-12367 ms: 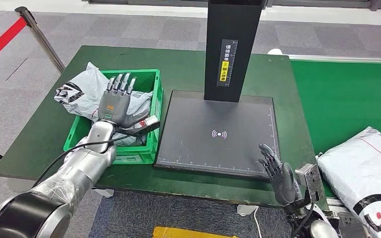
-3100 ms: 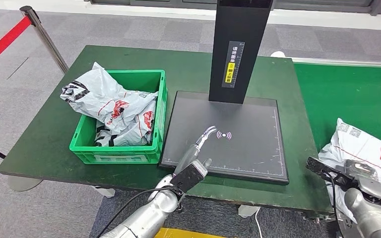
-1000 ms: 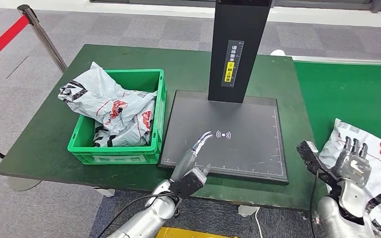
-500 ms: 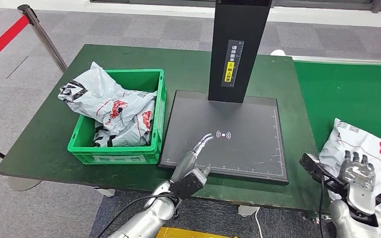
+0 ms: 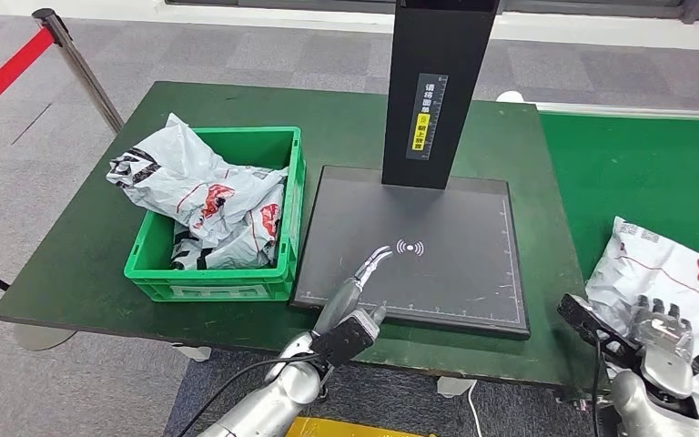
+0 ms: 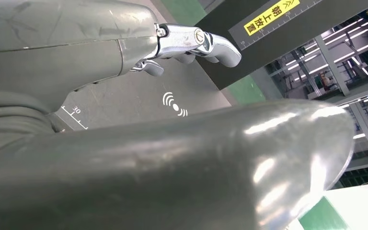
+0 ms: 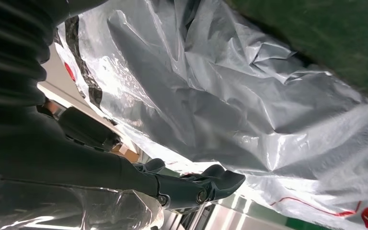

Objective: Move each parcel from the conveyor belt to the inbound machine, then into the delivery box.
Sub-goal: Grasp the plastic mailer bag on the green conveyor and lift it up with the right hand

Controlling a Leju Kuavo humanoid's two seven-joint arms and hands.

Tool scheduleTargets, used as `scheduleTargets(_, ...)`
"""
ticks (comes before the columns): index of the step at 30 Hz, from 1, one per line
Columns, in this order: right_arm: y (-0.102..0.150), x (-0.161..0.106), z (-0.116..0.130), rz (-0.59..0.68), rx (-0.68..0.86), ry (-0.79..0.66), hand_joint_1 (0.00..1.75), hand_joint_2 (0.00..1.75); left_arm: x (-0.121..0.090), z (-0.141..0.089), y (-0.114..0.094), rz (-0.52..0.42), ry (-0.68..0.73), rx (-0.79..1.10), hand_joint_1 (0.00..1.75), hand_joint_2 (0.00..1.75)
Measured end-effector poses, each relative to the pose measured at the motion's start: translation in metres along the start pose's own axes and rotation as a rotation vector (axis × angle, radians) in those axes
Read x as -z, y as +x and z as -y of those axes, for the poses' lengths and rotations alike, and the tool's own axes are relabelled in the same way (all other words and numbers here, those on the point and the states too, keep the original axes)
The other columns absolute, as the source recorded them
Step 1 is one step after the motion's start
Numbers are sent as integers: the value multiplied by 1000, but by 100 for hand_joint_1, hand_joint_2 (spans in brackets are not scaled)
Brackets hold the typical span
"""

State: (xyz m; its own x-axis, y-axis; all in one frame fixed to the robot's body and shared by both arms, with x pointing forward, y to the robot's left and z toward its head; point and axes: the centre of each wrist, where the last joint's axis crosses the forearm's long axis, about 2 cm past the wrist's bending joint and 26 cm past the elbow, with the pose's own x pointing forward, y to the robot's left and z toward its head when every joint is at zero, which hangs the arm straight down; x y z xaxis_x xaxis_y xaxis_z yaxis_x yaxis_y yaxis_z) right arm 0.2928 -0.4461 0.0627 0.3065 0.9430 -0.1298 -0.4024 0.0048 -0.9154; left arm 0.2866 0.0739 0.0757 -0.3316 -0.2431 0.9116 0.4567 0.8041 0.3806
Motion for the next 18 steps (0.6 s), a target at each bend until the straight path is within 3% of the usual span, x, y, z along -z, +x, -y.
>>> scheduleTargets(18, -8, 14, 6, 3, -14, 20, 0, 175, 0, 0, -1, 12, 3, -17, 0, 0)
